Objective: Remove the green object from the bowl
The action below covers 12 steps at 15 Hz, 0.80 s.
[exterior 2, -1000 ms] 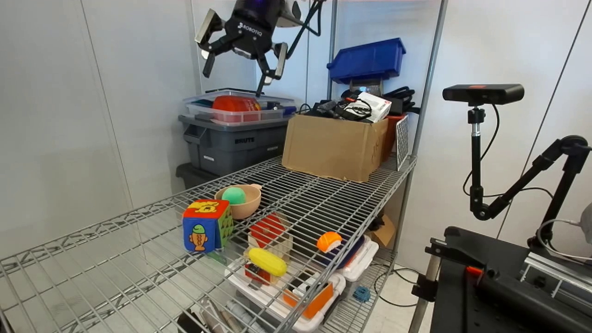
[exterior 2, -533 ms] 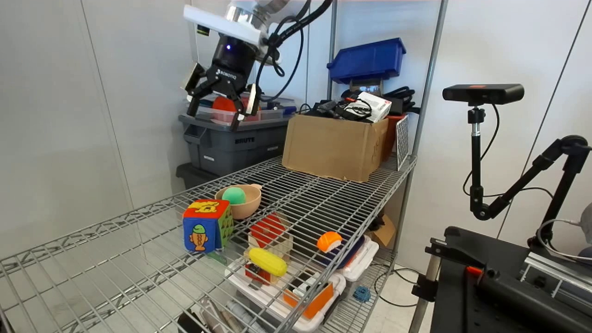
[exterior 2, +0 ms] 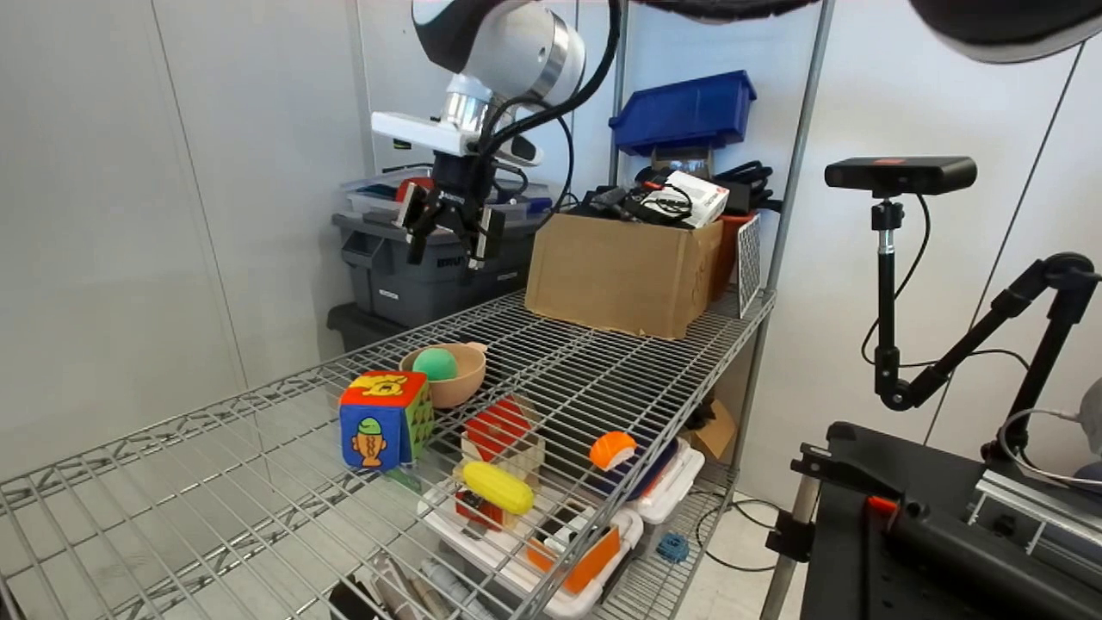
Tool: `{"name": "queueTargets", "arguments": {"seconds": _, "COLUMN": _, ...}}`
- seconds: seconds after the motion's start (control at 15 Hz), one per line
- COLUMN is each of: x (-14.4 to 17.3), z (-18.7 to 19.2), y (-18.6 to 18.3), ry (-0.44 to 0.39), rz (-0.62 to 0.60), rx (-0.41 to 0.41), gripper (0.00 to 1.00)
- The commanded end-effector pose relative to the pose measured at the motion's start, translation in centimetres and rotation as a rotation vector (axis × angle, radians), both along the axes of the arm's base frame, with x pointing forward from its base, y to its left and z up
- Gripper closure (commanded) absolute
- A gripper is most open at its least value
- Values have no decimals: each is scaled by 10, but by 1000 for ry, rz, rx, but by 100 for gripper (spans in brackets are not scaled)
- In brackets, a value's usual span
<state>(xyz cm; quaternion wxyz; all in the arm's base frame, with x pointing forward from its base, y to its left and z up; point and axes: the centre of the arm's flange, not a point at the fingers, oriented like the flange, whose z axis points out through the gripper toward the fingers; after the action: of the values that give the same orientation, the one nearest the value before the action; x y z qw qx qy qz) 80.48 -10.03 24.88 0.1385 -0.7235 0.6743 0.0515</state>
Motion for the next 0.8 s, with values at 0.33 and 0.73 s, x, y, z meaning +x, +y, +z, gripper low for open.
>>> {"name": "queueTargets", "arguments": {"seconds": 0.33, "x": 57, "z": -40, "y": -16, "ry": 330, "rz": -313, "rx": 1, "gripper": 0}}
{"name": "queueTargets", "arguments": {"seconds": 0.73, "x": 52, "z": -43, "y": -11, "ry": 362, "rz": -422, "rx": 5, "gripper": 0}}
